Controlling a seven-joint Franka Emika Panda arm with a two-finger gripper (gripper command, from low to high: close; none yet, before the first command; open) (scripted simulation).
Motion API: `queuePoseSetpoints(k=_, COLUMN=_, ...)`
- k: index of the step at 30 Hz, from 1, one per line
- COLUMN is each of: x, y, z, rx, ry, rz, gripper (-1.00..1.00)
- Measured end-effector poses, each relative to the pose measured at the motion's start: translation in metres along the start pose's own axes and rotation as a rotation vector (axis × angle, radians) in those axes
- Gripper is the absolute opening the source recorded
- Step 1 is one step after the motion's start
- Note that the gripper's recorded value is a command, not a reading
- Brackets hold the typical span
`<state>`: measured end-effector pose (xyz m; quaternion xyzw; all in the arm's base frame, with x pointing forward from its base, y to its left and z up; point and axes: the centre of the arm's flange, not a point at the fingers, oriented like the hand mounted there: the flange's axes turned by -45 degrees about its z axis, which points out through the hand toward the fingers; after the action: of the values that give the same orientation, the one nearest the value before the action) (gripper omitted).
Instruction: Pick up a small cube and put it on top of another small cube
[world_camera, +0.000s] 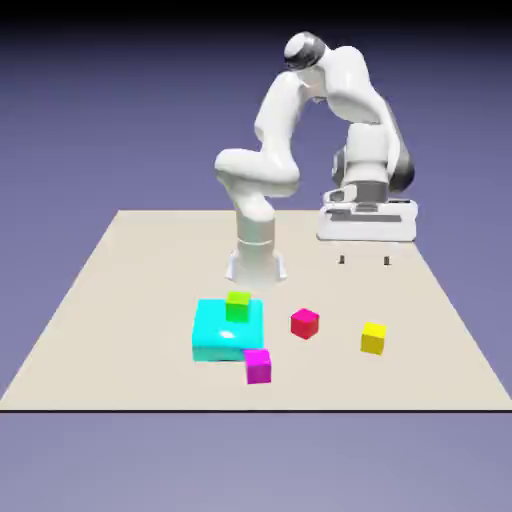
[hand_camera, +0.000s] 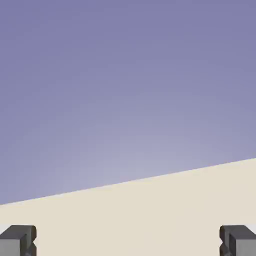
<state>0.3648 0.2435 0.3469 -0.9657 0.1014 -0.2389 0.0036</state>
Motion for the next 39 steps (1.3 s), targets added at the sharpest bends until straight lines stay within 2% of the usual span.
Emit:
queuePoseSetpoints(k=15, x=-0.126, y=-0.034, z=0.108, rx=-0.105, ry=-0.300, rz=0.138, gripper=0.00)
queuePoseSetpoints(k=22, x=-0.146, y=-0.031, z=0.164, rx=-0.103, ry=-0.297, rz=0.137, gripper=0.00)
queuePoseSetpoints(k=23, x=-0.150, y=-0.029, z=0.173, rx=-0.105, ry=-0.299, rz=0.138, gripper=-1.00)
queuePoseSetpoints(k=25, x=-0.150, y=-0.029, z=0.173, rx=-0.105, ry=-0.299, rz=0.139, gripper=-1.00)
queuePoseSetpoints(k=32, x=-0.125, y=-0.033, z=0.108, rx=-0.105, ry=-0.300, rz=0.137, gripper=-1.00)
queuePoseSetpoints(k=39, x=-0.075, y=0.043, z=0.119, rx=-0.177, ry=-0.342, rz=0.032, gripper=-1.00)
